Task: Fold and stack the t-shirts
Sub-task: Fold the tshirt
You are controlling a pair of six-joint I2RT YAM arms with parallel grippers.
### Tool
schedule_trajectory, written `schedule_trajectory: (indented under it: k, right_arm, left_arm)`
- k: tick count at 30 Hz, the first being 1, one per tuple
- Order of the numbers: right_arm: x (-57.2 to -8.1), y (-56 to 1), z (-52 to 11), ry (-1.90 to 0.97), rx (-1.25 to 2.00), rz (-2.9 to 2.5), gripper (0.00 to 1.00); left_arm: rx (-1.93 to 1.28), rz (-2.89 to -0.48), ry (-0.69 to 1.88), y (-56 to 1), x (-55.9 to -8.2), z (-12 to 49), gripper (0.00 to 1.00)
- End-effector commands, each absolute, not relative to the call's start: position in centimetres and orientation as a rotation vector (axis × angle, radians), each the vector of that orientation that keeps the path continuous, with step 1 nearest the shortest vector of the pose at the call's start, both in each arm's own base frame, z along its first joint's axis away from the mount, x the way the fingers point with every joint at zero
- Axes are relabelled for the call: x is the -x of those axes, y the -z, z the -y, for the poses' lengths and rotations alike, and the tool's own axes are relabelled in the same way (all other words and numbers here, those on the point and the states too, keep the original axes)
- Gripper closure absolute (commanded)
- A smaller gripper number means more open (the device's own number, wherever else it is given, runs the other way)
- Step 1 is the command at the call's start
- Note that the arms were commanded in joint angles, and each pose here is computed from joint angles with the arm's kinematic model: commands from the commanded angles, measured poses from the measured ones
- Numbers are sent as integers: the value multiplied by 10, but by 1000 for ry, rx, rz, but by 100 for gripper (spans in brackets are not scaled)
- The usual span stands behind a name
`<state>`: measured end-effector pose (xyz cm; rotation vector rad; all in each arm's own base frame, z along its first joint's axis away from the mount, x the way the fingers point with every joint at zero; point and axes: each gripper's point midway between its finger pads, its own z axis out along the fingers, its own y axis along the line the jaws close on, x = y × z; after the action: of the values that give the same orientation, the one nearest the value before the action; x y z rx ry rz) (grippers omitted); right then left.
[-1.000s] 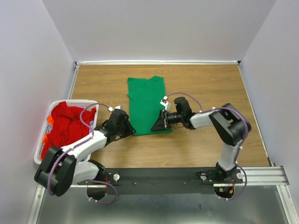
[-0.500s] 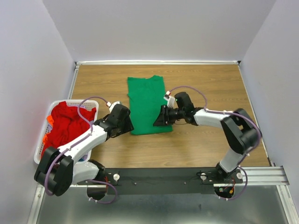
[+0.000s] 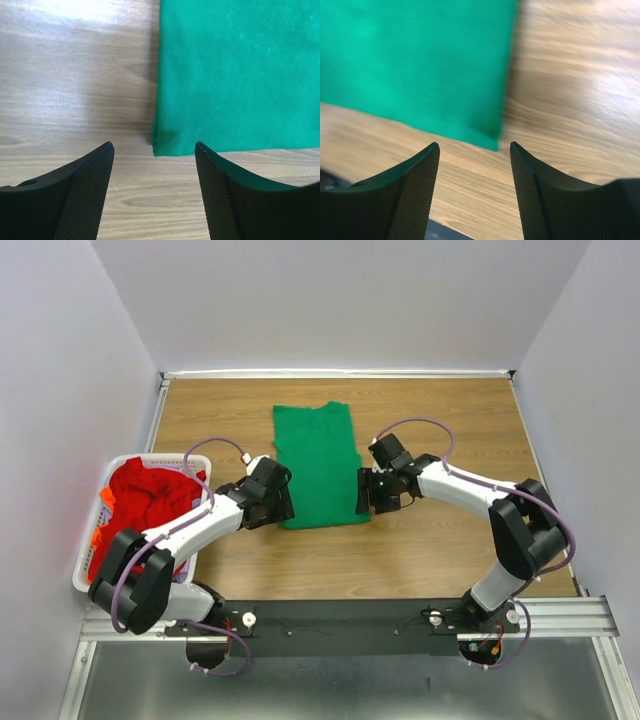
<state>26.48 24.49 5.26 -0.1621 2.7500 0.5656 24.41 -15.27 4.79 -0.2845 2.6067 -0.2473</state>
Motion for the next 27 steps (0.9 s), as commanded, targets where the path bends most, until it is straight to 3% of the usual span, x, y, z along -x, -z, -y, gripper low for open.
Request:
schedule_trajectory:
  k: [1,12,17,24,27]
  right_arm:
    - [-255,-35,-221,-333,126,-2845,36]
    - [-255,-8,-228,-210,125,-2887,42]
    - [-238,8,-216,-130,117,-2930,50]
    - [-223,24,-205,-43,128,-2970,73]
    - [-220,28,-204,-18,137,-2976,90]
  left_arm:
    - [258,-2594,187,-49,-250,148,26]
    - [232,-2606,166,-43,-251,148,28]
    - [232,-2612,157,-40,-249,146,29]
    - [228,-2631,156,-34,-247,147,31]
    - [225,-2633,157,-34,-247,148,31]
